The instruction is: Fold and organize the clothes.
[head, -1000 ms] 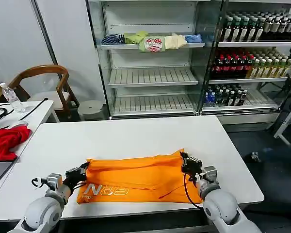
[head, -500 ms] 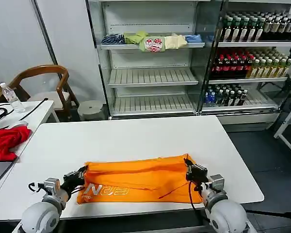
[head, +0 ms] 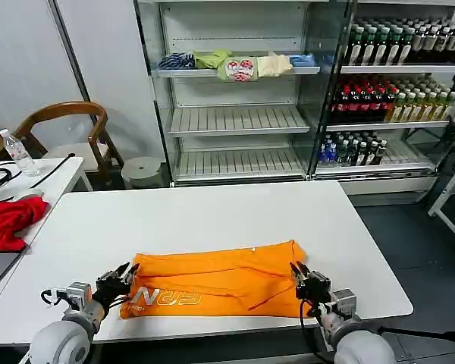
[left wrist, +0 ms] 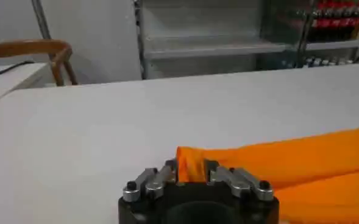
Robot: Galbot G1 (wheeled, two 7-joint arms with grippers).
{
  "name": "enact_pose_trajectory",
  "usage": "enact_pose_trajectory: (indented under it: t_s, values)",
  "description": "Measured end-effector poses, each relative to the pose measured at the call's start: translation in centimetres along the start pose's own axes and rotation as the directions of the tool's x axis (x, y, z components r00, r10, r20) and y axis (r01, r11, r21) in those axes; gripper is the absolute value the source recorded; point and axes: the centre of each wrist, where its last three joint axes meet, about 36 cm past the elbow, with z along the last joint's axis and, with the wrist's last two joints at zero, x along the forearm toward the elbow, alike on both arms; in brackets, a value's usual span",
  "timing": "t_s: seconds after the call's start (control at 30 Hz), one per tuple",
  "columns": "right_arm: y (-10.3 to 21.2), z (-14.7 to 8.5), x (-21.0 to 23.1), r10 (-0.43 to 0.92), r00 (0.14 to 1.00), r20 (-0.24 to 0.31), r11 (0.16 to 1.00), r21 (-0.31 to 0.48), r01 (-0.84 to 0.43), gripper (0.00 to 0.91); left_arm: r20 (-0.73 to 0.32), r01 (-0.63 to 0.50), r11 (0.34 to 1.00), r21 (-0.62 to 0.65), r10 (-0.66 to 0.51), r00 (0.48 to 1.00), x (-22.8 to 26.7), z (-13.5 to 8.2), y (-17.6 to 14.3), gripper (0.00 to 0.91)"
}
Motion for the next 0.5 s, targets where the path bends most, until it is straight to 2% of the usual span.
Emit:
enact_pose_trajectory:
  t_s: [0.27, 0.5]
  values:
    - [-0.7, 0.4, 1.0, 0.048, 0.999, 0.007, 0.998, 0.030, -0.048, 0.907, -0.006, 0.059, 0.998, 0.034, -0.059, 0.998, 0.7, -0.2, -1.4, 0.907]
    - [-1.1, 1.4, 1.3, 0.077, 0.997, -0.015, 0.997, 0.032, -0.077, 0.907, -0.031, 0.116, 0.991, 0.061, -0.115, 0.993, 0.2, 0.3, -2.3, 0.907]
